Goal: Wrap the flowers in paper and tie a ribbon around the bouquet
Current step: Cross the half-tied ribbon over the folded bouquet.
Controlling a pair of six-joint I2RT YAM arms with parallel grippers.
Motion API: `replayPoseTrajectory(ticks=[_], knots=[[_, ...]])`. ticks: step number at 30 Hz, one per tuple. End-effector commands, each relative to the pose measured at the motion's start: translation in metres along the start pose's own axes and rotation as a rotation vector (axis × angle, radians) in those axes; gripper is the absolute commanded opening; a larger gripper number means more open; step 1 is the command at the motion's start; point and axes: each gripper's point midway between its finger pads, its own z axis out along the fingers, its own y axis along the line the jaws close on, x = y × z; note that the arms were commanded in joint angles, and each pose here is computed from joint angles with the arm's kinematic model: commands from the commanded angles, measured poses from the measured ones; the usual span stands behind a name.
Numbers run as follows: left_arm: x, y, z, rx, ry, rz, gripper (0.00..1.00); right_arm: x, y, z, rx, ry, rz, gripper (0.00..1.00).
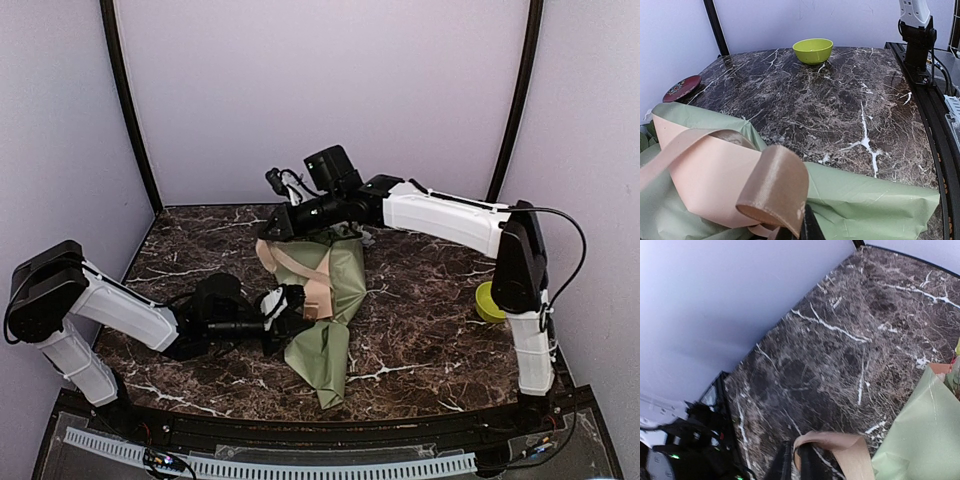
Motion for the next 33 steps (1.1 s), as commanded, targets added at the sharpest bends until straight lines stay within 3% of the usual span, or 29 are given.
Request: replayPoseTrajectory(ticks=[1, 4, 6, 7, 13, 17, 21, 27, 33], knots=[[-0.015, -0.001, -0.007, -0.011, -0.055, 0.022, 0.0, 0.018, -0.007, 0.013, 0.086, 0.078, 0.018, 0.25], [-0.017, -0.002, -0.007, -0.007, -0.065, 0.018, 0.0, 0.018, -0.011, 0.006, 0.124, 0.087, -0.022, 0.61], [-0.018, -0.002, -0.007, -0.009, -0.069, 0.013, 0.0, 0.014, -0.01, -0.005, 0.142, 0.077, -0.063, 0.93], [-0.018, -0.001, -0.007, -0.009, -0.07, 0.007, 0.0, 0.011, -0.01, -0.012, 0.141, 0.068, -0.08, 0.99], [-0.024, -0.003, -0.007, 0.006, -0.104, -0.032, 0.0, 0.012, 0.007, -0.062, 0.015, -0.005, -0.19, 0.98], [-0.026, -0.003, -0.005, 0.013, -0.119, -0.056, 0.0, 0.045, 0.021, -0.085, -0.121, -0.018, -0.23, 0.83], [-0.027, -0.004, -0.003, 0.025, -0.119, -0.066, 0.0, 0.094, 0.029, -0.087, -0.243, 0.06, -0.235, 0.73], [-0.024, -0.003, 0.0, 0.024, -0.101, -0.073, 0.0, 0.135, 0.041, -0.075, -0.286, 0.108, -0.303, 0.8], [-0.025, -0.003, 0.001, 0.028, -0.103, -0.076, 0.0, 0.148, 0.023, -0.062, -0.237, 0.152, -0.259, 0.64]])
